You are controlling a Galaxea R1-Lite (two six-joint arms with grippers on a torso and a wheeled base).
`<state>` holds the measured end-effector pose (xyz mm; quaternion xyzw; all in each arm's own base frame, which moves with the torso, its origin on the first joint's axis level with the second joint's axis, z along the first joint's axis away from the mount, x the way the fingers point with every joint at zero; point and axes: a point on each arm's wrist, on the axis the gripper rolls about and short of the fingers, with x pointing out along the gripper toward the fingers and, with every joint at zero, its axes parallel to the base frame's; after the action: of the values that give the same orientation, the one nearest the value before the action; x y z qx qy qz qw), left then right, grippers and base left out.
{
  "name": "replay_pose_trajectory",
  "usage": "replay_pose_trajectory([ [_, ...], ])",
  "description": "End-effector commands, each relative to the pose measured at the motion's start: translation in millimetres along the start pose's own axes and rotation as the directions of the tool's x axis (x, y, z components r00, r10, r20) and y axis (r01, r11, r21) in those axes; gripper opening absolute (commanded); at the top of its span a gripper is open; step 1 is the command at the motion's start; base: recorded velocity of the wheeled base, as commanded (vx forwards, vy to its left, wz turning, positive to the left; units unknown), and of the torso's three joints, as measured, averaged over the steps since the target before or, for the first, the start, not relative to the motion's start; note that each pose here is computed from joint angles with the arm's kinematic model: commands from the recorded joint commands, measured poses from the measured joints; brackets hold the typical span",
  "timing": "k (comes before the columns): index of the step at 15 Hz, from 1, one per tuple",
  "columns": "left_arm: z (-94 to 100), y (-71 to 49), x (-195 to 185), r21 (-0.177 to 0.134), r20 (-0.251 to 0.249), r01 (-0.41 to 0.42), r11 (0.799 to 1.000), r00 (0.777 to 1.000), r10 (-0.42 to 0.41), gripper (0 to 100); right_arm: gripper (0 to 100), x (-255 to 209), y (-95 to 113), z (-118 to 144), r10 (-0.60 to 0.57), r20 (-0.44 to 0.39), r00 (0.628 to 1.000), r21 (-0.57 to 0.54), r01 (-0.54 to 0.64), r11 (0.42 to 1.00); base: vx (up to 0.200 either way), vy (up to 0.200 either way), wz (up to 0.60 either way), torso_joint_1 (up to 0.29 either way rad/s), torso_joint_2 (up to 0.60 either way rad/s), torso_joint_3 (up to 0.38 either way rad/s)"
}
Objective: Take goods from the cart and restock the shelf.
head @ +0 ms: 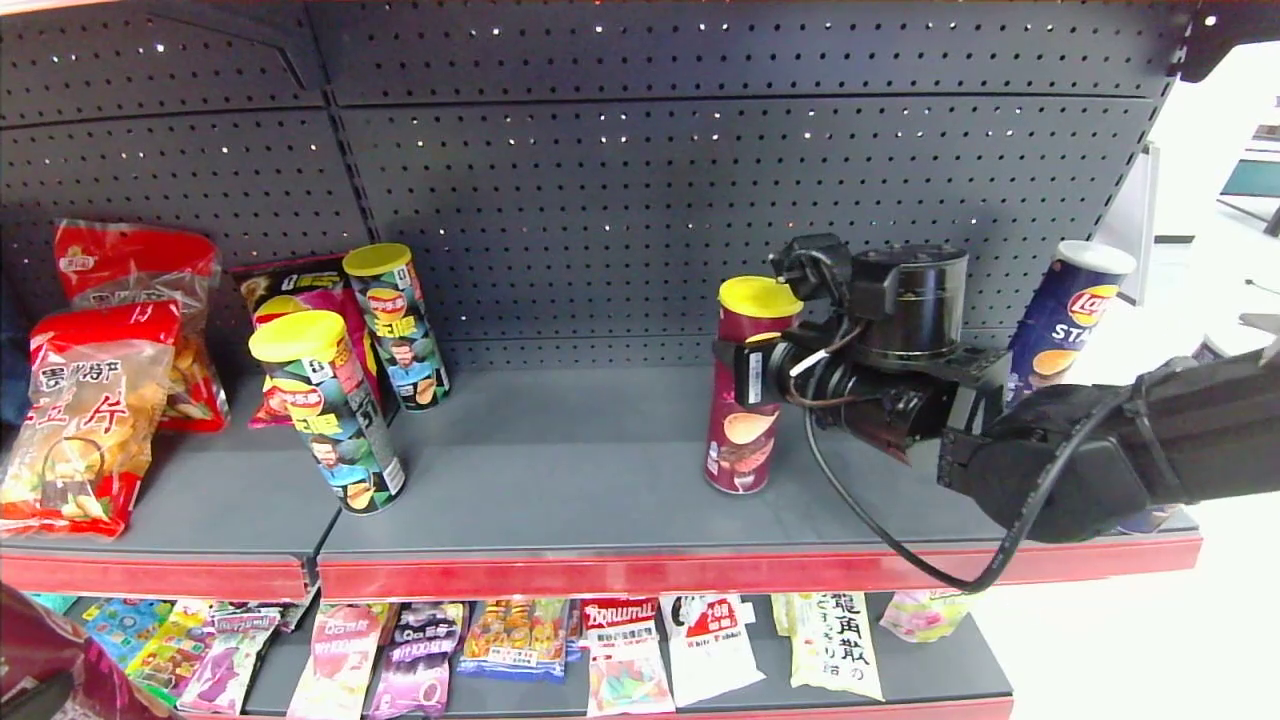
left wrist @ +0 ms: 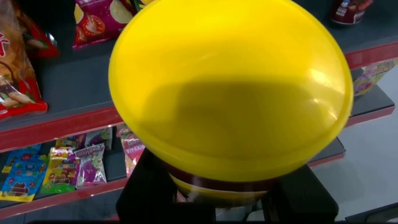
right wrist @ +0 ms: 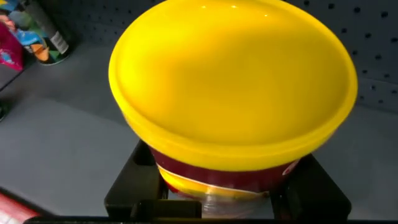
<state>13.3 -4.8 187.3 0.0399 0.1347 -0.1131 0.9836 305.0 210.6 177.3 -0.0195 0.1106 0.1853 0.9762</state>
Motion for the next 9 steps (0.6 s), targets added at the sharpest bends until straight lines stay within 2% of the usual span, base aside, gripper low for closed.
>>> replay_pose_trajectory([
  [1, 0.0, 0.0, 0.1, 0.000, -0.001, -0.001, 1.000, 1.000, 0.001, 0, 0, -16.6, 2.4, 1.3, 0.006, 0.002, 1.000, 0.001, -0.006, 1.000, 0.000, 0.000, 0.00, 0.000, 0.00, 0.000],
  [4, 0.4, 0.1, -0.1, 0.001, 0.001, -0.001, 1.000, 1.000, 0.001, 0, 0, -19.4, 8.6, -4.4, -0.022, 0.036, 0.999, 0.029, 0.021, 0.999, 0.000, 0.000, 0.00, 0.000, 0.00, 0.000],
  [9, 0.4, 0.1, -0.1, 0.001, 0.001, -0.001, 1.000, 1.000, 0.001, 0, 0, -25.9, 9.9, -17.7, -0.025, 0.006, 1.000, 0.016, 0.025, 1.000, 0.000, 0.000, 0.00, 0.000, 0.00, 0.000],
])
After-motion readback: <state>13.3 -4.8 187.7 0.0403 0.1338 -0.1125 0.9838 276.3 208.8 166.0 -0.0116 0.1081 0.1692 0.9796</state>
